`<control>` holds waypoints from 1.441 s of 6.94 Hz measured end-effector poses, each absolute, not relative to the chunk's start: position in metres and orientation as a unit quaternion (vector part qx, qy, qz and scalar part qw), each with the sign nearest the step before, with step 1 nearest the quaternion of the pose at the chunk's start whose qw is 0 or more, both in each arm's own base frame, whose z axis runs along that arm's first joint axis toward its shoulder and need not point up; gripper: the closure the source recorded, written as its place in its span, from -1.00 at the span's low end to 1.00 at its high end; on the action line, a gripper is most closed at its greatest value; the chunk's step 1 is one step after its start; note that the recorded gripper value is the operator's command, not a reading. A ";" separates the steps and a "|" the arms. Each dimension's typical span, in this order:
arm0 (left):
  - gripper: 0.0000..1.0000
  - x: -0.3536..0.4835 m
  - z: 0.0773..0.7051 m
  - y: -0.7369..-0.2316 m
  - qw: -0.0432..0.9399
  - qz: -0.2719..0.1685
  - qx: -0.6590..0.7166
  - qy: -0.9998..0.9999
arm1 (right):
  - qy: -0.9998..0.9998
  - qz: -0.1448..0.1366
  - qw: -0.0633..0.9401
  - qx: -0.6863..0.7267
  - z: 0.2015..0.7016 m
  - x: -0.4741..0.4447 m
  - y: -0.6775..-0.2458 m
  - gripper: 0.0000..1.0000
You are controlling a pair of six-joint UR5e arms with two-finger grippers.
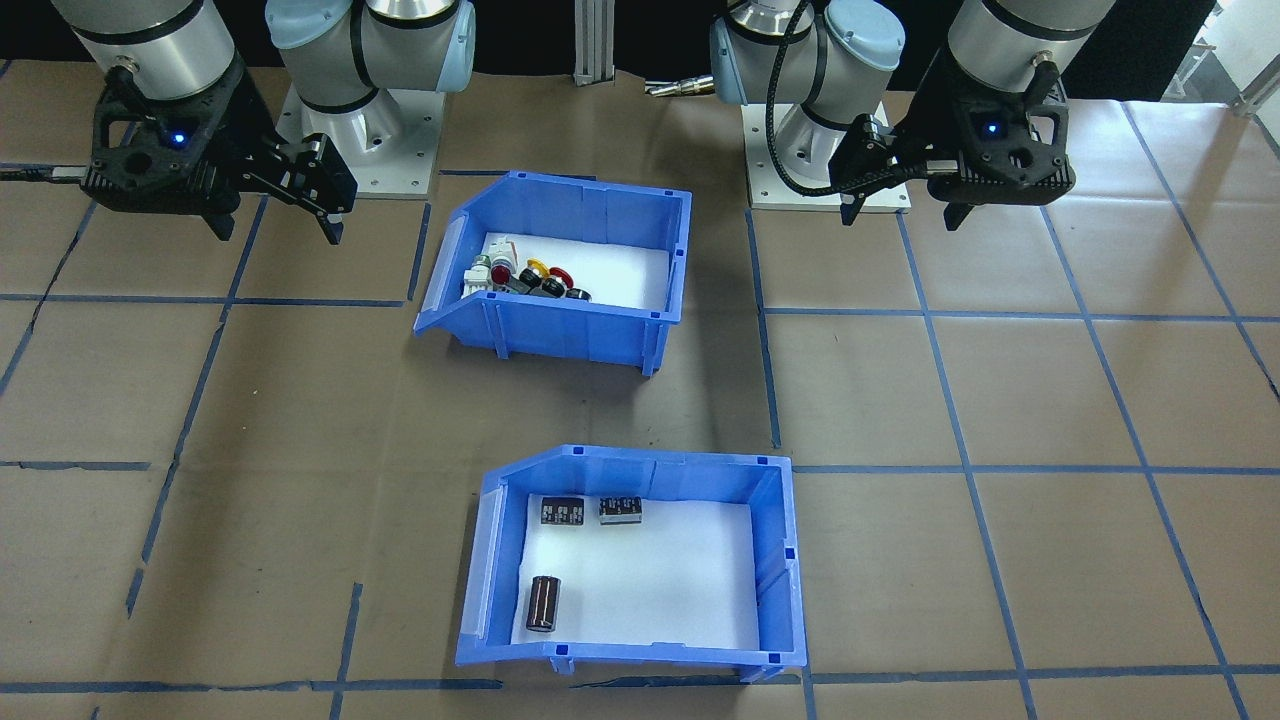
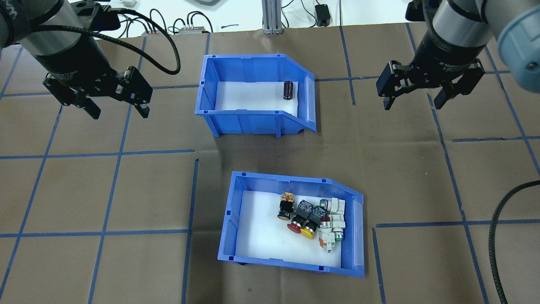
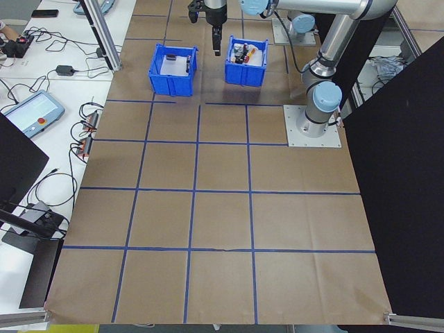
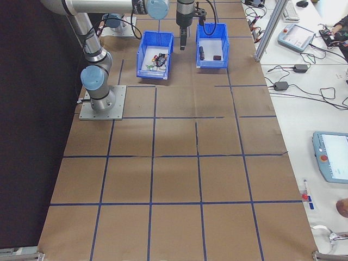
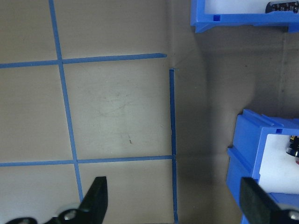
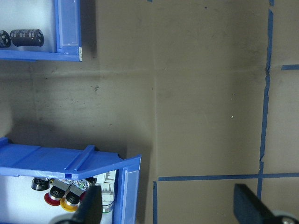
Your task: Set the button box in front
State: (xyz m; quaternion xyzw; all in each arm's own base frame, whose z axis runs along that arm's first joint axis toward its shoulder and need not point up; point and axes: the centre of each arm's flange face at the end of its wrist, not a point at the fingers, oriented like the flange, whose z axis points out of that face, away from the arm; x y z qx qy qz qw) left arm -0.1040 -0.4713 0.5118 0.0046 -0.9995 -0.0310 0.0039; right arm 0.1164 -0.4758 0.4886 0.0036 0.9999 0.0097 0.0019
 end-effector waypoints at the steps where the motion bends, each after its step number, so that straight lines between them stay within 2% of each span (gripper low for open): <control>1: -1.00 -0.105 0.513 -0.468 0.003 -0.031 0.056 -0.998 | 1.000 0.006 0.001 -0.021 0.486 0.116 -0.483 -1.00; 4: -1.00 -0.111 0.503 -0.437 0.004 -0.052 0.206 -0.977 | 0.996 -0.002 0.002 -0.091 0.479 0.116 -0.512 -1.00; 7: -1.00 -0.116 0.484 -0.375 0.002 -0.069 0.345 -0.936 | 0.958 -0.018 -0.001 -0.285 0.492 0.127 -0.539 -1.00; 10: -0.98 -0.124 0.445 -0.310 0.005 -0.092 0.477 -0.874 | 0.908 -0.016 -0.002 -0.419 0.476 0.197 -0.588 -1.00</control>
